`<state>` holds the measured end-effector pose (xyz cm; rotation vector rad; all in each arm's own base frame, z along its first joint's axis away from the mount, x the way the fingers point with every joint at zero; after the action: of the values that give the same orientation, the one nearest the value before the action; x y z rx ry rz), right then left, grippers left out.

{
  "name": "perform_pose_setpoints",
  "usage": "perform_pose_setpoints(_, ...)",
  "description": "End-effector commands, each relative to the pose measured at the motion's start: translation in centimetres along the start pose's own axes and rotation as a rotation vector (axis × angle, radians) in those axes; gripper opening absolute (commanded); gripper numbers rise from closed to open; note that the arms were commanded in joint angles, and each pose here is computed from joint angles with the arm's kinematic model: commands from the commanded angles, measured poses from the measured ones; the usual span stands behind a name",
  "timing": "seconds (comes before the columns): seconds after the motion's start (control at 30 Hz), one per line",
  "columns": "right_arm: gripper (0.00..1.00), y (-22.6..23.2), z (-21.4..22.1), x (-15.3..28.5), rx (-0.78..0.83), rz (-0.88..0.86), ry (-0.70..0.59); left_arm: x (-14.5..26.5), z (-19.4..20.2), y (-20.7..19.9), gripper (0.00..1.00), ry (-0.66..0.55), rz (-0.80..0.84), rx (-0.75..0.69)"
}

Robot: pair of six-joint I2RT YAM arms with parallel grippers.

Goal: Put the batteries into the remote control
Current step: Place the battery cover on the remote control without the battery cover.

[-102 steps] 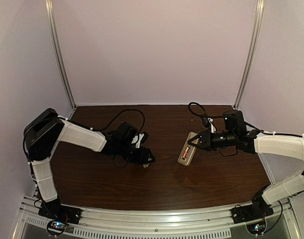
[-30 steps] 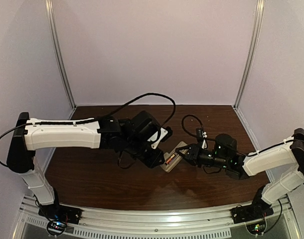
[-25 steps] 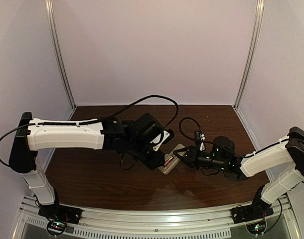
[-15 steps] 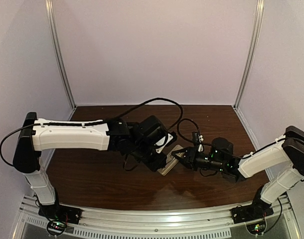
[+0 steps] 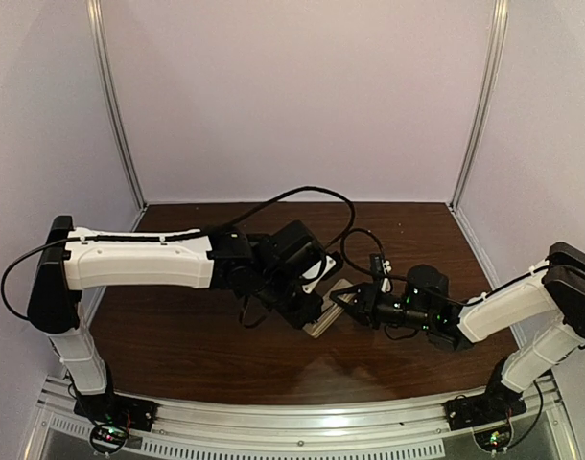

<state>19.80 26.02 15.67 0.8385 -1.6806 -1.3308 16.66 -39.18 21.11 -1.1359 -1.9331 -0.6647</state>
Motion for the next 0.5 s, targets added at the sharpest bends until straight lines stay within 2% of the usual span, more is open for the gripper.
perform_pose_setpoints(0.0,0.0,0.4,0.0,-0.2,0.012,-0.013,-0.016,0.4,-1.0,-0.2,0.19,-0.027,-0.01,-0.011)
perform_pose_setpoints(0.47,0.0,0.7,0.0,0.2,0.012,-0.027,-0.024,-1.2,0.0,-0.5,0.19,0.022,0.01,-0.004)
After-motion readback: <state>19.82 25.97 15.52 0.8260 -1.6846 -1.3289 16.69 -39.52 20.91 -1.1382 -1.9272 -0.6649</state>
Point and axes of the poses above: each gripper's point midway between its finger pads, its own x axis back along the fingers, its own y axis along the line the jaws close on, z = x × y, the point moved 8 cm from there along x, back along the fingers, and after that the axes turned 12 degrees about -x, right-handed, at the moved point
